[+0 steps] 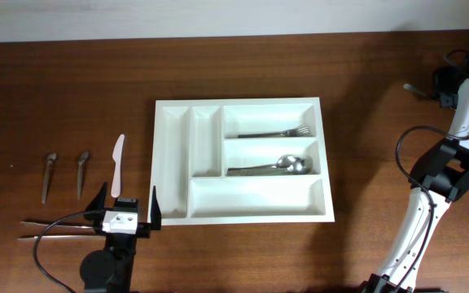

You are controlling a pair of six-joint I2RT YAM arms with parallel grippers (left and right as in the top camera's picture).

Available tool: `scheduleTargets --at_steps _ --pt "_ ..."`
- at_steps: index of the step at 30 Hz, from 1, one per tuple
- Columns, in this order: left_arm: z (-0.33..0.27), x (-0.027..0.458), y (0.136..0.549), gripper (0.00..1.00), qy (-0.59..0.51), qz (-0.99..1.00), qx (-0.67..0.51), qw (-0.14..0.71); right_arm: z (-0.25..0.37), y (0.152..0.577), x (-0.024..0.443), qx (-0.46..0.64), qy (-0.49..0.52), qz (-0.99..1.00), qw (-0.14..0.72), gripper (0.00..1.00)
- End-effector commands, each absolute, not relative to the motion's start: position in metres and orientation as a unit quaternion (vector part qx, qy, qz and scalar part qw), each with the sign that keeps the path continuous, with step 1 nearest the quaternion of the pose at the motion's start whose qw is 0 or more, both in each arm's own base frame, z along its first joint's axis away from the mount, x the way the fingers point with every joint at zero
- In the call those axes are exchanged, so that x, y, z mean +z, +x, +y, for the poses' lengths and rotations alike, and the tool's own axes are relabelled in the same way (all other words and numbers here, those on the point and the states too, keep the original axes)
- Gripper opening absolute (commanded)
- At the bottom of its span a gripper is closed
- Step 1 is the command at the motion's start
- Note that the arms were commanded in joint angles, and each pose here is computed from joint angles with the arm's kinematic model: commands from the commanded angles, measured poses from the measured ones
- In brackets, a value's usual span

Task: Pack container
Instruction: 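Move the right gripper over the last silver fork on the right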

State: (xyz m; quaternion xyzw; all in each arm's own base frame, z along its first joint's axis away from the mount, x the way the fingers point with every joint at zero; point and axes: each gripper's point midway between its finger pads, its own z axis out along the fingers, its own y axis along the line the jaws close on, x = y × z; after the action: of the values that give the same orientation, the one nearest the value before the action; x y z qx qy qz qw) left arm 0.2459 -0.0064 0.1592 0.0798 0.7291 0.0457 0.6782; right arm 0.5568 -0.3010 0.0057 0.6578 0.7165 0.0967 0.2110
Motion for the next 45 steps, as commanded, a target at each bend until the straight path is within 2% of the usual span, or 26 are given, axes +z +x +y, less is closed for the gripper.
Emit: scheduleTargets --at_steps 1,8,19,24,26,30,37,39,42,44,45 --pt "-0.004 0.157 0.246 0.99 0.081 0.729 0.056 0.678 -0.293 0.55 -0.017 0.081 0.657 0.726 0.184 0.04" --pt "-0.004 0.157 0.246 0.99 0.081 0.729 0.056 0.678 -0.286 0.53 -0.025 0.065 0.666 0.73 0.142 0.04" --pt "-0.004 0.157 0.246 0.99 0.081 0.729 0.056 0.678 -0.288 0.451 -0.034 -0.08 0.676 0.731 0.034 0.04" --pt "-0.004 0.157 0.246 0.99 0.081 0.729 0.056 0.678 -0.283 0.435 -0.033 -0.1 0.677 0.729 0.004 0.04" --pt "-0.004 0.157 0.246 0.99 0.081 0.729 0.056 0.678 -0.28 0.438 -0.034 -0.089 0.678 0.73 0.004 0.07" --pt "-0.004 0.157 0.246 0.99 0.081 0.729 0.056 0.678 -0.274 0.455 -0.033 -0.042 0.681 0.731 0.019 0.26" --pt "-0.004 0.157 0.246 0.99 0.081 0.729 0.056 0.678 -0.278 0.505 0.015 0.044 0.667 0.734 0.116 0.28" --pt "-0.004 0.157 0.246 0.99 0.081 0.729 0.056 0.678 -0.284 0.521 0.04 0.058 0.643 0.746 0.161 0.34" --pt "-0.004 0.157 0.246 0.99 0.081 0.729 0.056 0.678 -0.29 0.531 0.078 0.062 0.617 0.756 0.211 0.55" --pt "-0.004 0.157 0.246 0.99 0.081 0.729 0.056 0.678 -0.293 0.531 0.102 0.061 0.611 0.754 0.235 0.75" --pt "-0.004 0.157 0.246 0.99 0.081 0.729 0.056 0.678 -0.294 0.53 0.115 0.059 0.603 0.756 0.248 0.95"
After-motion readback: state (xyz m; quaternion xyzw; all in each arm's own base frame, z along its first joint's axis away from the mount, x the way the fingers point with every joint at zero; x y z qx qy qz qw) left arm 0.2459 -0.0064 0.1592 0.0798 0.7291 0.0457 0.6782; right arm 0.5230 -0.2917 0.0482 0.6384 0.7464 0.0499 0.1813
